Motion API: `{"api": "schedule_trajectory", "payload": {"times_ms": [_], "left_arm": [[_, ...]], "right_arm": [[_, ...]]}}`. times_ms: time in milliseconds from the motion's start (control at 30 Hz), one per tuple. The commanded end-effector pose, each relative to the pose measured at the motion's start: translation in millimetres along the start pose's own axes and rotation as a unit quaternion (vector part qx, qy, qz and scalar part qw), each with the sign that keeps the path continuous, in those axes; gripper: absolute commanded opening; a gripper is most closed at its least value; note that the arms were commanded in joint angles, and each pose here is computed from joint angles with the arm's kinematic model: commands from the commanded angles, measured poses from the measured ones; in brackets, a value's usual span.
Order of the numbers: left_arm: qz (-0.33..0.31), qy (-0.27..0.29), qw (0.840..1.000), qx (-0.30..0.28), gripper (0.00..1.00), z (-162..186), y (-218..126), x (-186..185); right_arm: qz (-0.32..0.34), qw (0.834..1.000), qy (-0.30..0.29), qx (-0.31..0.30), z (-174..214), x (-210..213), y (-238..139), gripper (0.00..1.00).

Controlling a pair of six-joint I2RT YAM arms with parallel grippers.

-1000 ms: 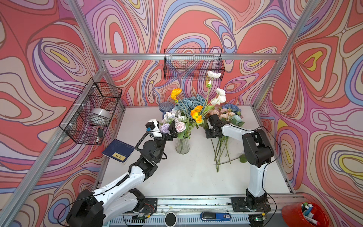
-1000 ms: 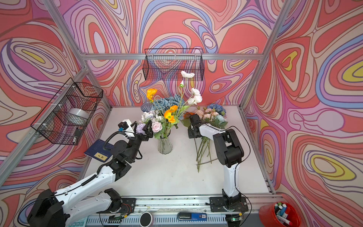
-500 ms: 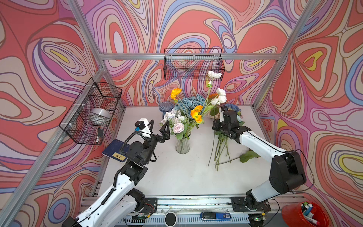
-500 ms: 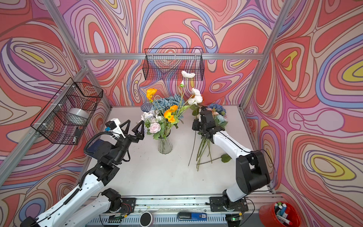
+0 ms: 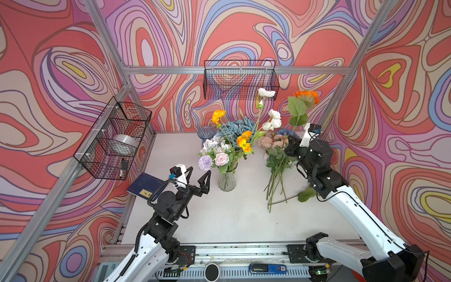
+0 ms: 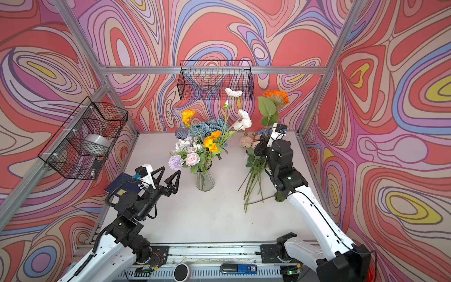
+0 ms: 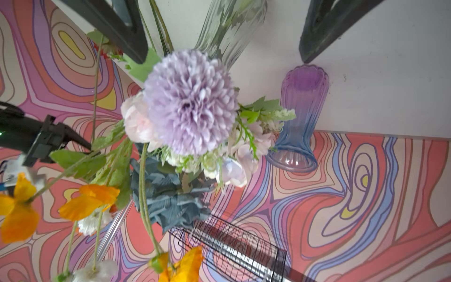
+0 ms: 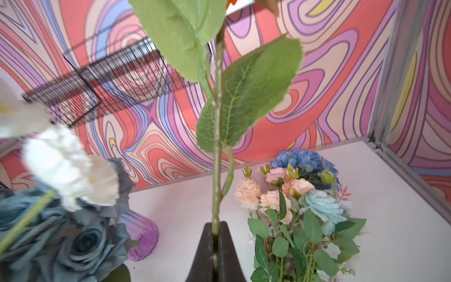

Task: Arrange the flowers into the vase
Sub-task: 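Lift the orange gerbera upward with the right gripper while the left gripper tilts the vase, then lower the orange gerbera stem into the clear vase with the right gripper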

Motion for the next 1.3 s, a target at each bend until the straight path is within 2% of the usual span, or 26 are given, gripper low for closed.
{"api": "schedule_trajectory", "payload": {"times_ms": [0,233,467,667,833,1267], "left_arm": [[0.013,-0.016,0.999,0.03,1.0,20.3,4.6,4.9],[0.054,-0.019,0.998,0.03,1.0,35.1,33.6,-2.9],[0.097,-0.016,0.995,0.02,1.0,30.1,63.4,-25.5],[0.093,-0.008,0.996,-0.006,1.0,19.7,76.6,-28.8],[0.074,-0.014,0.997,-0.031,1.0,14.5,81.0,-23.2],[0.034,-0.041,0.996,-0.068,1.0,5.6,88.2,-12.2]], "right_arm": [[-0.02,0.999,-0.014,-0.032,-8.3,4.0,-15.6,0.0],[-0.081,0.99,-0.049,-0.106,-33.7,41.4,-51.8,0.0],[-0.171,0.962,-0.093,-0.191,-57.5,91.3,-84.7,0.0],[-0.248,0.921,-0.116,-0.278,-67.4,123.6,-105.0,0.0],[-0.297,0.886,-0.123,-0.334,-68.4,147.6,-106.5,0.0],[-0.347,0.808,-0.085,-0.469,-63.2,169.6,-118.8,0.0]]}}
Point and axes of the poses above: each gripper's point midway between its finger pads, its own y axis out along the fingers, its own x axis along the line the jaws close on, z = x × y, the point moved 4 cm from there along -y, back along the fingers, and after that the axes turned 14 degrees about -y, right-handed, at the moved point
